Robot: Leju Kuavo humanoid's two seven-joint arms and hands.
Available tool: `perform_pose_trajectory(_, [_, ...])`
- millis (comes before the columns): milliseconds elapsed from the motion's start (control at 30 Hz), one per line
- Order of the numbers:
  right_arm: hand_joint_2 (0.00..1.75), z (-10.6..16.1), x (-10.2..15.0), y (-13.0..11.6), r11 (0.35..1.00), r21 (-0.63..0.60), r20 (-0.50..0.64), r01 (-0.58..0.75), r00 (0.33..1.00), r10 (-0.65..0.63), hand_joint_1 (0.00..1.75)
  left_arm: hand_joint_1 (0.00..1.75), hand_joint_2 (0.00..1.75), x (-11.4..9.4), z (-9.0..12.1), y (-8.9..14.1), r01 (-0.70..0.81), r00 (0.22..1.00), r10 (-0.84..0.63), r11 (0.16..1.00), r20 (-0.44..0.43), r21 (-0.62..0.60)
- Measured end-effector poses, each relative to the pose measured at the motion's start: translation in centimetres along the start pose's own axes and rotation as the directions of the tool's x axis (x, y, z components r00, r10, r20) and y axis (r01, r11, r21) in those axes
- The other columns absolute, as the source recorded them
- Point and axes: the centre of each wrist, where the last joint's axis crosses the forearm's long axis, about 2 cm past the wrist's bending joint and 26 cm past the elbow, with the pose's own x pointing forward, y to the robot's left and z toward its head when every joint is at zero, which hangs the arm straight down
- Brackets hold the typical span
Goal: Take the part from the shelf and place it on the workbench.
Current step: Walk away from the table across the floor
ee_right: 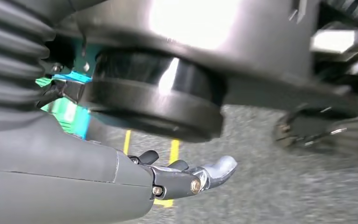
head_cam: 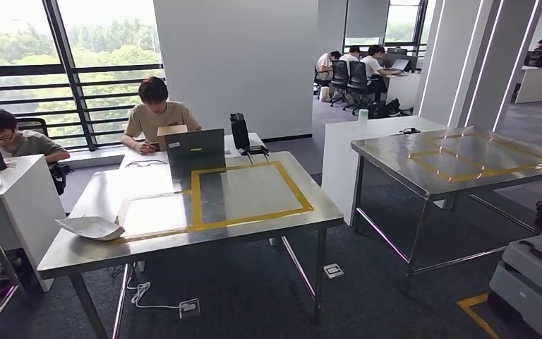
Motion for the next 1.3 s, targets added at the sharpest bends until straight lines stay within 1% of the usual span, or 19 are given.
perform_pose_trajectory(233, [1.75, 0.0, 0.0, 0.0, 0.998, -0.017, 0.004, -0.053, 0.999, 0.053, 0.00, 0.00, 0.00, -0.7, -0.1, 0.0, -0.016, 1.000, 0.016, 1.000, -0.015, 0.007])
perform_pose_trajectory(467, [1.75, 0.3, 1.8, -0.4, 0.995, -0.027, 0.009, -0.092, 0.996, 0.093, 0.00, 0.00, 0.00, -1.2, -0.1, 0.1, -0.050, 0.999, 0.050, 0.998, 0.001, 0.025])
perform_pose_trajectory(567, [1.75, 0.4, 2.5, -0.4, 0.995, -0.040, 0.020, -0.089, 0.996, 0.090, 0.00, 0.00, 0.00, -1.0, -0.1, 0.0, -0.047, 0.999, 0.047, 0.999, 0.012, 0.026])
perform_pose_trajectory(700, [1.75, 0.6, 3.3, -0.4, 0.997, -0.043, 0.053, -0.069, 0.996, 0.071, 0.00, 0.00, 0.00, -0.2, 0.0, -0.1, -0.010, 1.000, 0.009, 1.000, 0.030, 0.018])
perform_pose_trajectory(867, [1.75, 0.5, 2.8, -0.3, 0.999, -0.029, 0.053, -0.036, 0.998, 0.038, 0.00, 0.00, 0.00, 0.4, 0.0, 0.0, 0.017, 0.999, -0.017, 1.000, 0.030, 0.007])
perform_pose_trajectory(1067, [1.75, 0.1, 0.8, -0.1, 1.000, -0.020, 0.007, -0.020, 1.000, 0.020, 0.00, 0.00, 0.00, 0.6, 0.1, 0.2, 0.021, 0.999, -0.021, 1.000, 0.033, 0.016])
perform_pose_trajectory(1167, [1.75, 0.1, 0.4, 0.0, 1.000, -0.024, -0.003, -0.006, 1.000, 0.006, 0.00, 0.00, 0.00, 0.7, 0.1, 0.4, 0.020, 0.999, -0.021, 0.999, 0.036, 0.028])
perform_pose_trajectory(1300, [1.75, 0.0, 0.1, -0.1, 1.000, -0.019, -0.021, 0.002, 1.000, -0.002, 0.00, 0.00, 0.00, 0.0, 0.0, 0.2, 0.015, 1.000, -0.016, 0.999, 0.021, 0.052])
